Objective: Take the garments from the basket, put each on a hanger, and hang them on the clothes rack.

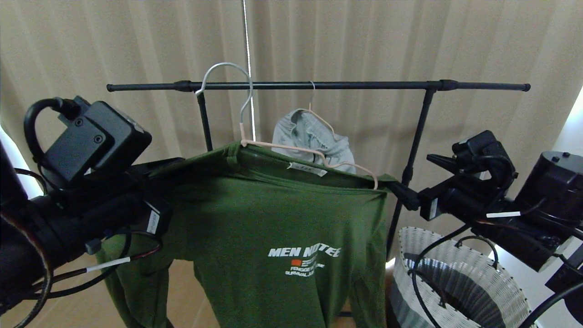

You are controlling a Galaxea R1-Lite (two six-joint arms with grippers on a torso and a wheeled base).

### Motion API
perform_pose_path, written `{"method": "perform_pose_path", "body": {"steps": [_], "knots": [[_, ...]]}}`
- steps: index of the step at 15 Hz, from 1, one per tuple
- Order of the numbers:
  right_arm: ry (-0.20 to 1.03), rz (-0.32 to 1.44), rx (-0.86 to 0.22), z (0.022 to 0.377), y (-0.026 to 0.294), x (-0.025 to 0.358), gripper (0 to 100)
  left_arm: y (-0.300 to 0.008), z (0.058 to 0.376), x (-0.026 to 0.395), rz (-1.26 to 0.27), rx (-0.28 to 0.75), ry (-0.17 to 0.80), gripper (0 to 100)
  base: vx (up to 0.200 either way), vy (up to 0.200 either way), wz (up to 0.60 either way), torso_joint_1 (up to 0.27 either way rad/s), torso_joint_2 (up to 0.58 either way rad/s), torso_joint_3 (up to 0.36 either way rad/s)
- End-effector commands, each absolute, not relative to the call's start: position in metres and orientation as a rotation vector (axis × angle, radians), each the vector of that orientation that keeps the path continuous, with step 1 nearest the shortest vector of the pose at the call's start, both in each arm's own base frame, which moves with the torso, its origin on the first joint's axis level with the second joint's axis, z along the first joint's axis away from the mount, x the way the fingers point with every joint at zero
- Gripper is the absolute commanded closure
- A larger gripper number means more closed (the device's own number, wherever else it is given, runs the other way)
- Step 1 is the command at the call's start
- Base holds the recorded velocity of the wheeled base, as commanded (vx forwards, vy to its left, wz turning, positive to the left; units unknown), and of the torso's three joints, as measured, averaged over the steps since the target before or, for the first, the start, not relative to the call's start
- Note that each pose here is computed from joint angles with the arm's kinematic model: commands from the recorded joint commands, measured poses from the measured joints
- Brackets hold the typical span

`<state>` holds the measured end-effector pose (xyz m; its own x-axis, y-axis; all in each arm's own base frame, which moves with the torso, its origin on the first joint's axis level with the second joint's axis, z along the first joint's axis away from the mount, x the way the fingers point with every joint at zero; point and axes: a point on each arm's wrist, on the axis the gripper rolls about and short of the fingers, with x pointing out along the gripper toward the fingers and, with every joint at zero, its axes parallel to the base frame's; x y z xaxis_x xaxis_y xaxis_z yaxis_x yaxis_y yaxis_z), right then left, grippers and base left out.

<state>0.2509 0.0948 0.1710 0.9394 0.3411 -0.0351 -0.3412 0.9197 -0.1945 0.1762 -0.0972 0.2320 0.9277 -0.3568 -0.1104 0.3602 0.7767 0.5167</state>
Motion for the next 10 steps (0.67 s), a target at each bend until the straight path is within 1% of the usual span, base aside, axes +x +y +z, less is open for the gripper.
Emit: {"method": "perform_pose_path", "body": {"steps": [1, 3, 4, 6, 7, 8, 10], "knots": [[-0.049, 0.353, -0.188, 0.184, 0.096, 0.251, 0, -0.089, 0.221, 0.176, -0.363, 0.608, 0.044, 100, 0.000, 0.000, 0.00, 0.000, 0.00, 0.000], [-0.057, 0.357, -0.187, 0.185, 0.097, 0.250, 0, -0.089, 0.217, 0.176, -0.364, 0.624, 0.058, 100, 0.000, 0.000, 0.00, 0.000, 0.00, 0.000], [-0.078, 0.395, -0.178, 0.190, 0.106, 0.246, 0, -0.088, 0.210, 0.177, -0.366, 0.651, 0.084, 100, 0.000, 0.000, 0.00, 0.000, 0.00, 0.000], [-0.079, 0.446, -0.158, 0.190, 0.117, 0.238, 0, -0.090, 0.208, 0.182, -0.353, 0.654, 0.098, 100, 0.000, 0.000, 0.00, 0.000, 0.00, 0.000], [-0.090, 0.486, -0.135, 0.194, 0.125, 0.231, 0, -0.091, 0.208, 0.185, -0.315, 0.657, 0.110, 100, 0.000, 0.000, 0.00, 0.000, 0.00, 0.000], [-0.102, 0.530, -0.115, 0.197, 0.133, 0.222, 0, -0.090, 0.209, 0.186, -0.267, 0.654, 0.122, 100, 0.000, 0.000, 0.00, 0.000, 0.00, 0.000], [-0.083, 0.579, -0.115, 0.192, 0.140, 0.211, 0, -0.092, 0.210, 0.185, -0.265, 0.613, 0.122, 100, 0.000, 0.000, 0.00, 0.000, 0.00, 0.000]]}}
